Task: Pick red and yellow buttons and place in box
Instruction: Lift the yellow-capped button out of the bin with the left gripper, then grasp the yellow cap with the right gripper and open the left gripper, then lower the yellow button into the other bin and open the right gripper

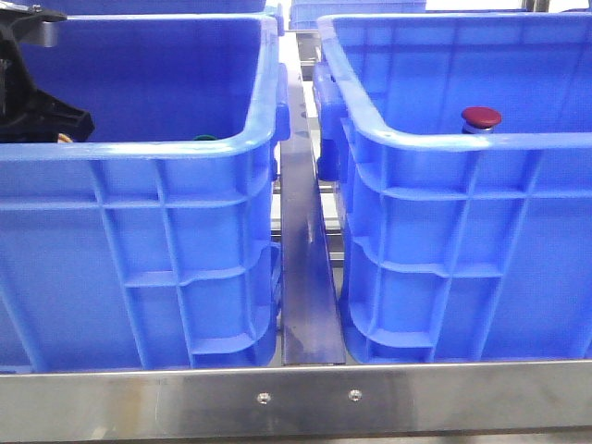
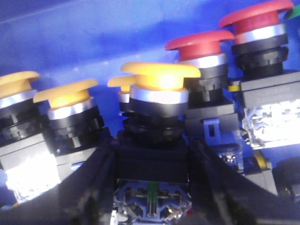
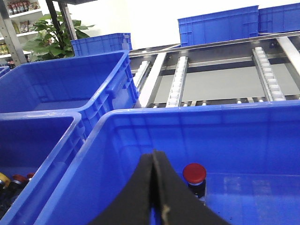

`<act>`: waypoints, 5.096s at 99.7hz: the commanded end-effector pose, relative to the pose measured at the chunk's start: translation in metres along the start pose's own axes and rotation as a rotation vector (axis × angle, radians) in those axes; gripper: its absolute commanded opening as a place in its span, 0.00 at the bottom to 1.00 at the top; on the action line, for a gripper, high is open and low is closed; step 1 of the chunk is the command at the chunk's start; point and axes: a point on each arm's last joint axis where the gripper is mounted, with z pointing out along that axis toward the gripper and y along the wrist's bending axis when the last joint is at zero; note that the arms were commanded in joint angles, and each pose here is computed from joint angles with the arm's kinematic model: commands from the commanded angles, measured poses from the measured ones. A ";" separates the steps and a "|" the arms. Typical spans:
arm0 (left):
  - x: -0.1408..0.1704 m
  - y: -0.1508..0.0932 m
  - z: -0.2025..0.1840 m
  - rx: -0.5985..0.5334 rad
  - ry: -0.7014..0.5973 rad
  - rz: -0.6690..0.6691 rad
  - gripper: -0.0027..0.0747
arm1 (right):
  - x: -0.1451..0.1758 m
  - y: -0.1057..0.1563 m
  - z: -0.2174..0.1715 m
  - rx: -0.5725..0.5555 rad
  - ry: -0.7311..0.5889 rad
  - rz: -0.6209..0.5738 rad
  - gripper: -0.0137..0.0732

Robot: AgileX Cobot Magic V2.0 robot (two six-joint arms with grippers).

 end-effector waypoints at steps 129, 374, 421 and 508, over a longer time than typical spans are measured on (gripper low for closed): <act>0.103 -0.075 -0.274 0.619 -0.663 0.372 0.01 | -0.004 0.035 -0.003 -0.379 0.092 0.251 0.89; 0.117 0.007 -0.250 0.275 -0.702 -0.023 0.87 | -0.044 0.070 0.131 -0.680 0.245 0.194 0.39; 0.211 0.061 -0.256 0.128 -0.893 -0.203 0.72 | -0.058 0.006 0.113 -0.317 0.158 0.033 0.39; 0.227 0.066 -0.254 0.108 -0.918 -0.213 0.01 | 0.042 -0.112 0.200 0.444 0.380 -0.051 0.39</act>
